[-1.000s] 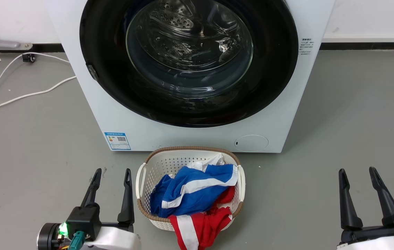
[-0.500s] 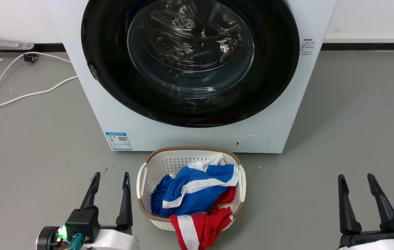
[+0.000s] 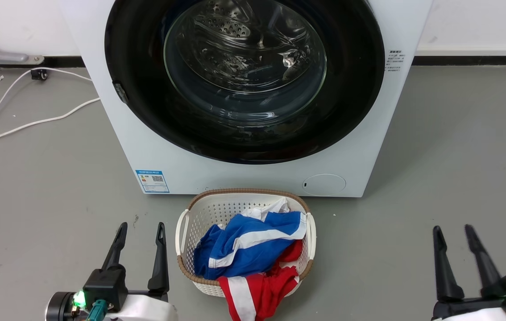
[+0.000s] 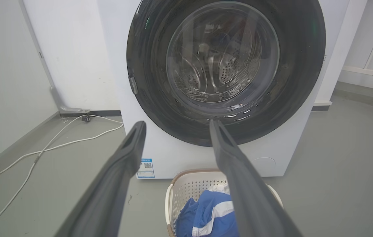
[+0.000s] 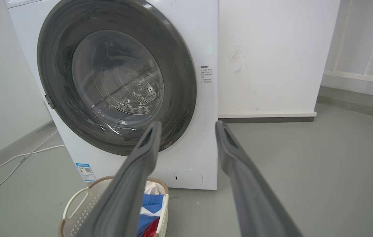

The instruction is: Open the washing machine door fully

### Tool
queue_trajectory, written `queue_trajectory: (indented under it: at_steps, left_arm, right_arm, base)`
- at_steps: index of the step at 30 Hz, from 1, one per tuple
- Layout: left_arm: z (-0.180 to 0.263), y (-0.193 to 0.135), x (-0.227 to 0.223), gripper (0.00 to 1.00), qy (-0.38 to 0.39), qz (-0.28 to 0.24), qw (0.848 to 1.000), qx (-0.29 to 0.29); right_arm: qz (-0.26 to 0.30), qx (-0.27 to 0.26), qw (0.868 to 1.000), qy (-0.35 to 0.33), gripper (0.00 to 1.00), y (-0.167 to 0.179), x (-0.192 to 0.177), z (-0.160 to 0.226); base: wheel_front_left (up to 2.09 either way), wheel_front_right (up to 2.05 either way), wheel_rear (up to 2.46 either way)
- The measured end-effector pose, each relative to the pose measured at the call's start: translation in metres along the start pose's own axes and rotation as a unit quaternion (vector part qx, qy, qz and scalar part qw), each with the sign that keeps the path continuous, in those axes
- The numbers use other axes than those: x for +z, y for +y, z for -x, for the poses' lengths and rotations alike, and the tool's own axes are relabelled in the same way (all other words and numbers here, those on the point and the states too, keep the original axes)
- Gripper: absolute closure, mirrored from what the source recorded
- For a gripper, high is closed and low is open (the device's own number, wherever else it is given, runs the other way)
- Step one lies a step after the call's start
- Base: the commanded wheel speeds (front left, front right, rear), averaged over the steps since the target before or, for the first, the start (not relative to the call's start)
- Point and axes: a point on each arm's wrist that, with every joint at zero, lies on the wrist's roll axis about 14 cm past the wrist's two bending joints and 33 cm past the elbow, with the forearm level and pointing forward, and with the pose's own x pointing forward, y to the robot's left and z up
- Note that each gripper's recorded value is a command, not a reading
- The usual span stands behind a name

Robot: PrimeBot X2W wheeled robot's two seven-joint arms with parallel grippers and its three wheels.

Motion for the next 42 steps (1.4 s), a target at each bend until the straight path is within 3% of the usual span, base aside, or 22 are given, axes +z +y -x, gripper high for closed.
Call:
queue_trajectory:
  at_steps: [2,3,5,6,7,9,10,11,14,19,21,22,25,26,28,37,42]
  left_arm:
    - [0.000,0.000,0.000,0.00,0.000,0.000,1.000,0.000]
    - [0.000,0.000,0.000,0.00,0.000,0.000,1.000,0.000]
    - [0.001,0.000,0.000,0.00,0.000,0.001,1.000,-0.001]
    - [0.001,0.000,0.000,0.00,0.000,0.001,1.000,-0.001]
    - [0.001,0.000,0.000,0.00,0.000,0.001,1.000,0.000]
    - [0.001,0.000,0.000,0.00,0.000,0.001,1.000,0.000]
    - [0.001,0.000,0.000,0.00,0.000,0.001,1.000,0.000]
    - [0.001,0.000,0.001,0.00,-0.001,0.001,1.000,0.000]
    - [0.001,0.000,0.000,0.00,0.000,0.000,1.000,0.000]
    - [0.001,-0.001,-0.001,0.00,0.001,0.001,1.000,-0.002]
    - [0.000,-0.002,-0.001,0.00,0.002,0.002,1.000,-0.003]
    - [0.000,-0.002,-0.001,0.00,0.002,0.002,1.000,-0.002]
    - [0.000,-0.002,-0.002,0.00,0.003,0.004,1.000,0.000]
    - [0.001,-0.002,-0.002,0.00,0.003,0.004,1.000,0.000]
    - [0.001,-0.002,-0.002,0.00,0.003,0.004,1.000,0.000]
    - [0.002,0.001,-0.001,0.00,0.003,0.000,1.000,0.007]
    - [0.003,0.003,-0.003,0.00,0.005,-0.003,1.000,0.009]
  right_arm:
    - [-0.008,-0.001,1.000,0.001,1.00,0.000,-0.001,0.000]
    - [-0.118,-0.032,0.993,-0.007,1.00,-0.009,-0.002,0.002]
    - [-0.204,-0.044,0.978,-0.016,1.00,-0.008,-0.002,0.002]
    - [-0.204,-0.044,0.978,-0.016,1.00,-0.008,-0.002,0.002]
    - [-0.296,-0.061,0.953,-0.029,1.00,-0.010,0.001,0.002]
    - [-0.362,-0.080,0.928,-0.037,1.00,-0.017,0.000,0.004]
    - [-0.362,-0.080,0.928,-0.037,1.00,-0.017,0.000,0.004]
    - [-0.426,-0.098,0.899,-0.034,1.00,-0.019,-0.007,0.009]
    - [-0.505,-0.109,0.855,-0.042,1.00,-0.017,-0.008,0.010]
    - [-0.615,-0.102,0.781,-0.033,1.00,-0.015,-0.006,0.009]
    - [-0.643,-0.100,0.759,-0.033,1.00,-0.019,-0.004,0.009]
    - [-0.666,-0.098,0.738,-0.033,1.00,-0.021,-0.002,0.009]
    - [-0.715,-0.083,0.694,-0.027,1.00,-0.024,0.000,0.008]
    - [-0.723,-0.078,0.686,-0.023,1.00,-0.025,0.000,0.009]
    - [-0.730,-0.072,0.680,-0.012,1.00,-0.028,-0.003,0.011]
    - [-0.714,-0.071,0.697,0.011,1.00,-0.029,-0.012,0.012]
    - [-0.717,-0.073,0.693,0.010,1.00,-0.029,-0.013,0.010]
  base:
    - [0.00,0.00,0.00]
    - [0.00,0.00,0.00]
    - [0.00,0.00,0.00]
    - [0.00,0.00,0.00]
    - [0.00,0.00,0.00]
    - [0.00,0.00,0.00]
    - [0.00,0.00,0.00]
    - [0.00,0.00,0.00]
    - [0.00,0.00,0.00]
    - [0.00,0.00,0.00]
    - [0.00,0.00,0.00]
    - [0.00,0.00,0.00]
    - [0.00,0.00,0.00]
    - [0.00,0.00,0.00]
    - [0.00,0.00,0.00]
    - [0.00,0.00,0.00]
    - [0.00,0.00,0.00]
